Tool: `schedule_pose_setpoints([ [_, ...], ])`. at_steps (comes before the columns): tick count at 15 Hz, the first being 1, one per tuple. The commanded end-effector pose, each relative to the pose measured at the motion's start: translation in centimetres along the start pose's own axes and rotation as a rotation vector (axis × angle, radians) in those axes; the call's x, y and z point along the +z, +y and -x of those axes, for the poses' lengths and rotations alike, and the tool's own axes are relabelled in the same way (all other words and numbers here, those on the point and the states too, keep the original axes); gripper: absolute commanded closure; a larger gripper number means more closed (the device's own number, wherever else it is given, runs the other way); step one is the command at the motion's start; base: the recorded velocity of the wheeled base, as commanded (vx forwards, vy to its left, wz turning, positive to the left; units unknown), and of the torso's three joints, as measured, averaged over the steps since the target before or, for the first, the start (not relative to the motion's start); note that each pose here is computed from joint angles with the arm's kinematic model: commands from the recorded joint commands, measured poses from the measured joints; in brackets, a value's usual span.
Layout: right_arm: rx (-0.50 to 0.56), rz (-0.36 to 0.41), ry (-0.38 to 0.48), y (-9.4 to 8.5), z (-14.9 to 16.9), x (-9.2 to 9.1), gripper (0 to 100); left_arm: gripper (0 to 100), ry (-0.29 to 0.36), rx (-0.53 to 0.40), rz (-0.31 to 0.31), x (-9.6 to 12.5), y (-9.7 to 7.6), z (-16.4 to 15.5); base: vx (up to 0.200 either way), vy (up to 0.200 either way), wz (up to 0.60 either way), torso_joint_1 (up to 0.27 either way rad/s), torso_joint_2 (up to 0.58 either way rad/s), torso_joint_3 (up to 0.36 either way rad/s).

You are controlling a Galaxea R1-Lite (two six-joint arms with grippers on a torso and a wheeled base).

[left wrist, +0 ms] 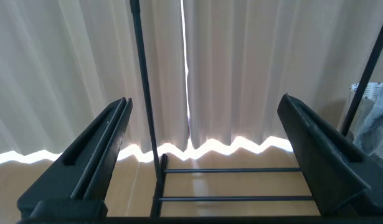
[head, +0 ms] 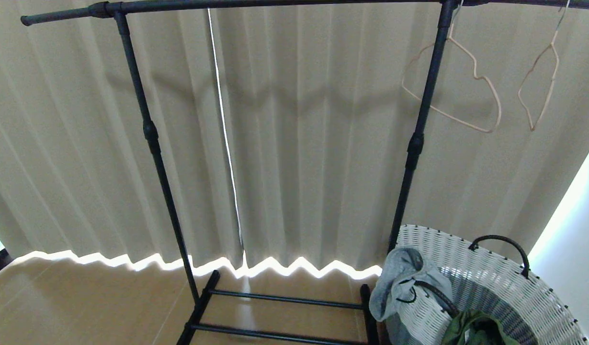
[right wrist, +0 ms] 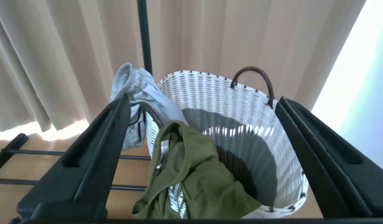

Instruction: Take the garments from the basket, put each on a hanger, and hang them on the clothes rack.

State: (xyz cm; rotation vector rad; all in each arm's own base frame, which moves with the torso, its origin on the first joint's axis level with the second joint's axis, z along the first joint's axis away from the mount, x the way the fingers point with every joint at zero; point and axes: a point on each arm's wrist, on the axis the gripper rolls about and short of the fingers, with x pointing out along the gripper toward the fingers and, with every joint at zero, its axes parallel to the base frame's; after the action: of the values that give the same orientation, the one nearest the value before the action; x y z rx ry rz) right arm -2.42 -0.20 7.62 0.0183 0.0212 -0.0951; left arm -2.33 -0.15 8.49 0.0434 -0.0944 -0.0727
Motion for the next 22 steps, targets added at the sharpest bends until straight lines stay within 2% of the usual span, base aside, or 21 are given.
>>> schedule_pose_setpoints([
  [1, 0.0, 0.0, 0.001, 0.0, 0.0, 0.0, 0, 0, -0.001, 0.001, 0.0, 0.0, 0.0, 0.0, 0.0, 0.0, 0.0, 0.0, 0.0, 0.0],
  [7, 0.001, 0.004, -0.001, 0.0, 0.0, 0.0, 0, 0, -0.001, 0.0, -0.001, 0.0, 0.0, 0.0, 0.0, 0.0, 0.0, 0.0, 0.0, 0.0],
  [11, 0.0, 0.003, 0.002, 0.0, 0.0, 0.0, 0, 0, -0.001, 0.001, 0.0, 0.0, 0.0, 0.0, 0.2, 0.0, 0.0, 0.0, 0.0, 0.004],
  [17, -0.009, 0.011, -0.002, 0.0, 0.1, 0.2, 0, 0, -0.001, 0.001, 0.0, 0.0, 0.0, 0.0, 0.0, 0.0, 0.0, 0.0, 0.0, 0.0],
  [19, 0.003, 0.092, 0.019, 0.0, 0.3, 1.2, 0, 0, -0.001, 0.0, 0.0, 0.0, 0.0, 0.0, 0.0, 0.0, 0.0, 0.0, 0.0, 0.0],
  [20, 0.013, 0.203, 0.113, 0.0, 0.2, 1.9, 0, 0, 0.001, -0.004, -0.004, 0.0, 0.0, 0.0, 0.0, 0.0, 0.0, 0.0, 0.0, 0.0],
  [21, 0.02, 0.255, 0.177, 0.0, 0.0, 2.3, 0, 0, 0.001, -0.007, -0.007, 0.0, 0.0, 0.0, 0.0, 0.0, 0.0, 0.0, 0.0, 0.0],
  [22, 0.05, 0.376, 0.315, 0.2, -1.3, 3.2, 0, 0, 0.001, -0.008, -0.009, 0.0, 0.0, 0.0, 0.0, 0.0, 0.0, 0.0, 0.0, 0.0],
])
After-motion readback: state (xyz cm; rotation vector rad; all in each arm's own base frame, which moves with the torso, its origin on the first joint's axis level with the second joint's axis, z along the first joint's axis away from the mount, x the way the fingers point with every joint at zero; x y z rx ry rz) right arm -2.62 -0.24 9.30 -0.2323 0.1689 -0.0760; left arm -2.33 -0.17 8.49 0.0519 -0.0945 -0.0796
